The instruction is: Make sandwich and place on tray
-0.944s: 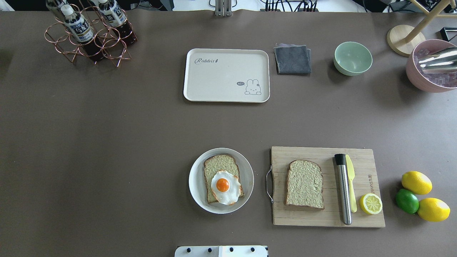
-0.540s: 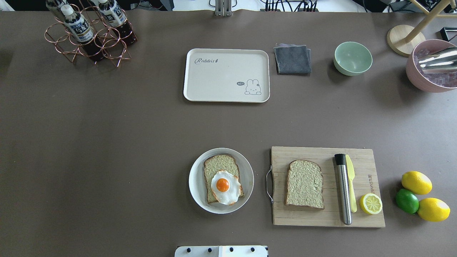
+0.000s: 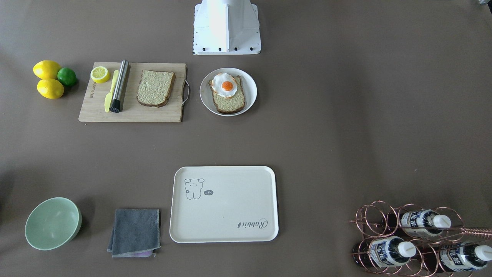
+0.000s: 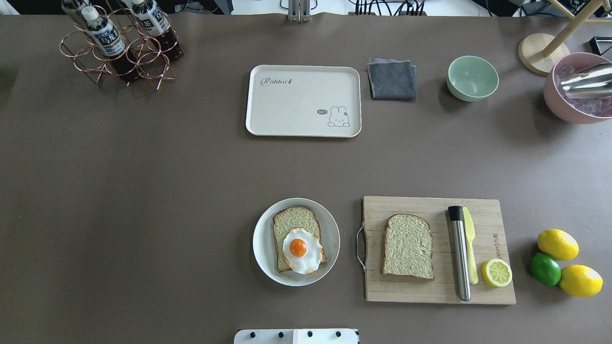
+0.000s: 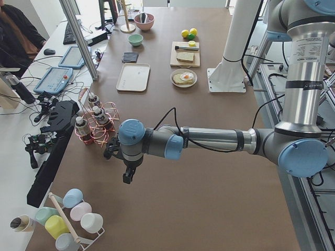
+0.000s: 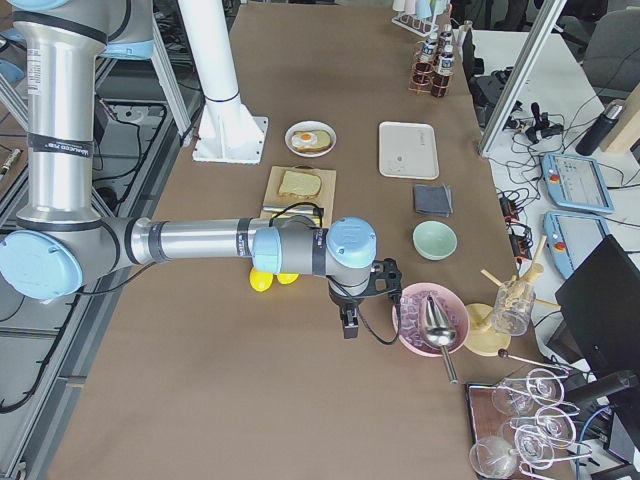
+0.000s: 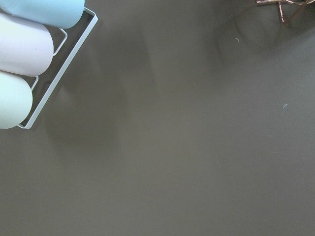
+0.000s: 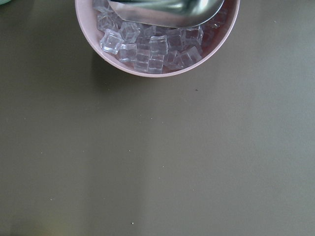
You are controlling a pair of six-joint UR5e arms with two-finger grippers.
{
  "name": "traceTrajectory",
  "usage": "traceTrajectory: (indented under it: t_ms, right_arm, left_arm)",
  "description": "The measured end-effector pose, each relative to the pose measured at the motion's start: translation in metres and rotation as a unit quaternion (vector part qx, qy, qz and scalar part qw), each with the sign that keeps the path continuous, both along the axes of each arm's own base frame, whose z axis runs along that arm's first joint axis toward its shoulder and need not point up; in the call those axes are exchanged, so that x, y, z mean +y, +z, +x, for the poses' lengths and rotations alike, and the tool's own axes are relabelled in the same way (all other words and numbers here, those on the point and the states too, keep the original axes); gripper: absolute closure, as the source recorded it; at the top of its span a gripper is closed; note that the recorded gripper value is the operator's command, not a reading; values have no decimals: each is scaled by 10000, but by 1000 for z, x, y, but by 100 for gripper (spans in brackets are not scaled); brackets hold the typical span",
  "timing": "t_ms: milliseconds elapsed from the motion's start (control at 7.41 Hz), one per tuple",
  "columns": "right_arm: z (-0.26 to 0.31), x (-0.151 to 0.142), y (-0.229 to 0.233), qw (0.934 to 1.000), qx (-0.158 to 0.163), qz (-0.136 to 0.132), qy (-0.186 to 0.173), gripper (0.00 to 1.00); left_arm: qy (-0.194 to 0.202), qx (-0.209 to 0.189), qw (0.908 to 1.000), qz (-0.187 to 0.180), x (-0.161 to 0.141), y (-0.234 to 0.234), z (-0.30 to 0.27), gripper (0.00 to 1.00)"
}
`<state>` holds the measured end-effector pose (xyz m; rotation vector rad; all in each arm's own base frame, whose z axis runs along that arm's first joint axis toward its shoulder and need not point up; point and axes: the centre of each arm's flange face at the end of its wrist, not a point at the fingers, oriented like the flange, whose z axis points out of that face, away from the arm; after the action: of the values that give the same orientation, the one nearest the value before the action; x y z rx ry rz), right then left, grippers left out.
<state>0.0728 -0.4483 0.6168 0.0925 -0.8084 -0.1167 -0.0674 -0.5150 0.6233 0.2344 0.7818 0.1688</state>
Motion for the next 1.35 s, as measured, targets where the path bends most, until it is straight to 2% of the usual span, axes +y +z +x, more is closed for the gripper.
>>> traceTrajectory:
  t_ms: [1349]
  right_arm:
    - [-1,0,-2,10000,-22,13,2,0]
  left_arm:
    - [-10,16,10000,12,3,-1,0,2]
